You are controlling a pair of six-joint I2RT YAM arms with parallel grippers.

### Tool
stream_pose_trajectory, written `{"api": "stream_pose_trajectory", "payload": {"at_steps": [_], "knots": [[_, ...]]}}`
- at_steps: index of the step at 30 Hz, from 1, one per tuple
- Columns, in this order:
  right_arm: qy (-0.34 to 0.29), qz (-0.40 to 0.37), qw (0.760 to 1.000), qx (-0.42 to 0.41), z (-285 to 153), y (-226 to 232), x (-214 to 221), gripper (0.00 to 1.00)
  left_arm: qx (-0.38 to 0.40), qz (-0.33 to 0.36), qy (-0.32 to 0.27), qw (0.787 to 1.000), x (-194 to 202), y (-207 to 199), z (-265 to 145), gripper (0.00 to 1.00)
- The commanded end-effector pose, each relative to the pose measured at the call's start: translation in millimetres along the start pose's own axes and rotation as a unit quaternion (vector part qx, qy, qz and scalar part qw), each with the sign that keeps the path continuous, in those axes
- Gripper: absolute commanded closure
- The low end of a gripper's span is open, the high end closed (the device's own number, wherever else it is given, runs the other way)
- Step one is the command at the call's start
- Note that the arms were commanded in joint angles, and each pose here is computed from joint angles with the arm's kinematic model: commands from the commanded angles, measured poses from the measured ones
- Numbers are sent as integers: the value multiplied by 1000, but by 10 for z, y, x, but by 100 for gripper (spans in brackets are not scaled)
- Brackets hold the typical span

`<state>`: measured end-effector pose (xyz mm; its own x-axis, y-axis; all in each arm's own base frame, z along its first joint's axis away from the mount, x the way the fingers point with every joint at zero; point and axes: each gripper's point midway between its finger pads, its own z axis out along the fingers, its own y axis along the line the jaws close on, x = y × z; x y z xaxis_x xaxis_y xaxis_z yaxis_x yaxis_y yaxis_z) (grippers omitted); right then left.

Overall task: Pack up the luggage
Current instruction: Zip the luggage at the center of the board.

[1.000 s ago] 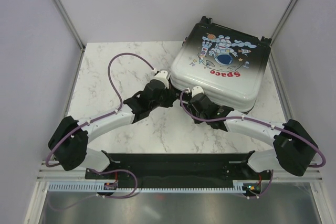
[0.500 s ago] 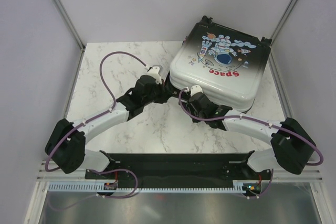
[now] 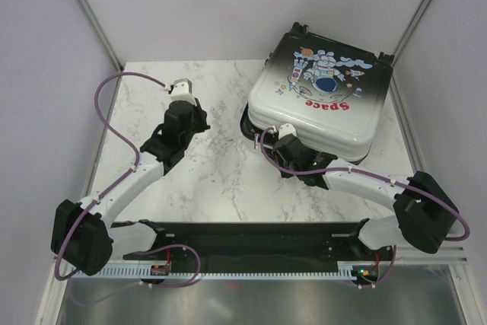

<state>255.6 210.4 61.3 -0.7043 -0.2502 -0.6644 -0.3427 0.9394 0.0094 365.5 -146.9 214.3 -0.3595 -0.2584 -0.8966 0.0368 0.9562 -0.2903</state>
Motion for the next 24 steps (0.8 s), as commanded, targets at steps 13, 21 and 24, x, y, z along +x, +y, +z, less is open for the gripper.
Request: {"api": "stream_pose_trajectory", "payload": {"at_steps": [13,21,24], "knots": [[176,141,956,186,-449,-828,1019,100,172,-10,29,985,-155,-862,235,63],[109,183,967,140,-692,-701,493,94,247,-5,107,963,241,-1181,331,60],[125,181,968,123,-651,-605,441,92,265,-14,152,952,533,-1252,354,59]]}}
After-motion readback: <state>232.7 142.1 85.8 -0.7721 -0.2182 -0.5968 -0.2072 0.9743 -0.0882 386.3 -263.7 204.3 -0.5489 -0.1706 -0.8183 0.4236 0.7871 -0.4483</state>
